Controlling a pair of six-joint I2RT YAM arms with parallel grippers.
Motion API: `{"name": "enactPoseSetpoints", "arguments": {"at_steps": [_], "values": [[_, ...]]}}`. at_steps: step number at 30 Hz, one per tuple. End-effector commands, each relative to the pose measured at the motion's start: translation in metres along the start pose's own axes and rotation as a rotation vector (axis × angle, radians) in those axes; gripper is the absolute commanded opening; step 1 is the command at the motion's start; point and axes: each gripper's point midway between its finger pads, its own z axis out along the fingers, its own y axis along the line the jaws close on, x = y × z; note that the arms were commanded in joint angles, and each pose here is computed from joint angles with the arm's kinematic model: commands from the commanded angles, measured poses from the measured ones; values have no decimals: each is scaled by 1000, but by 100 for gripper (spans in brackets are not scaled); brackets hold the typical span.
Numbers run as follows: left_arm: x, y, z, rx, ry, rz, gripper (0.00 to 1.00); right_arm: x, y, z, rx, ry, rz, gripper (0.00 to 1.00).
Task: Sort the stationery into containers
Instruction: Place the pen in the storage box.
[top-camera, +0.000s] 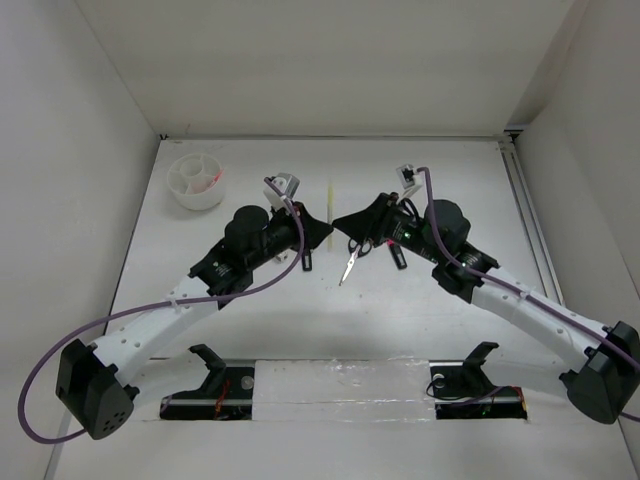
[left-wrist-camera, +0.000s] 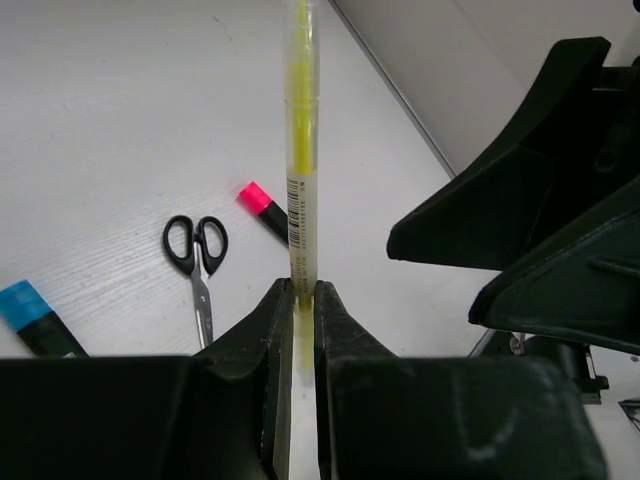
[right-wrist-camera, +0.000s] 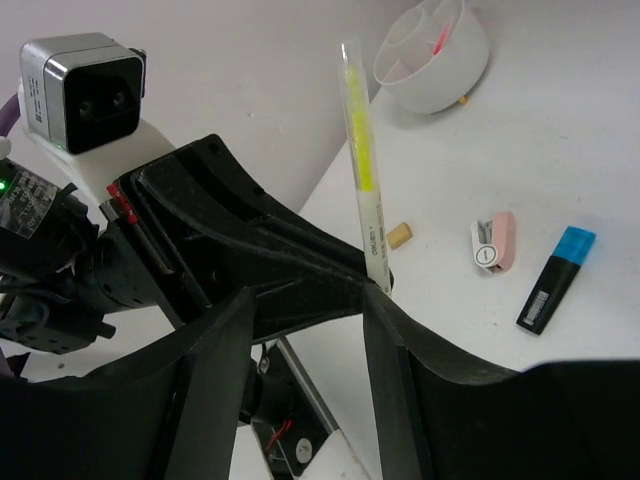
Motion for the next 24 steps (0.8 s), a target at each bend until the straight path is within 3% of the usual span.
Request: {"name": "enactPoseSetpoints", "arguments": {"at_steps": [1,6,9,10,13,17,18,22,24], "values": [[-19,2,-1,-24,-89,15,0,-29,25,-10,-68,-67,-27,53],[-49,42,-3,-300,-156,38,0,-41,16,-33,-36,-133,-67,54],[-70,64,-4,-461,-147,184,0,-53,8,-48,18,-188,-107,54],[-72,86,-2,-577,-140,233,0,-50,4,-50,38,-183,-102,54],[-90,127,-7,-721,-101,373,0,-55,9,-64,41,-215,-136,54],[-118,171,-23,-821,-168,526,0,-51,11,-78,35,-223,-148,54],[-137,168,-25,-800,-254,550,0,-55,12,-81,35,-236,-151,54],[-152,186,-35,-773,-344,626,0,-45,6,-86,49,-207,-164,54],[-150,208,-31,-768,-301,662,0,-41,5,-88,52,-190,-170,54]]}}
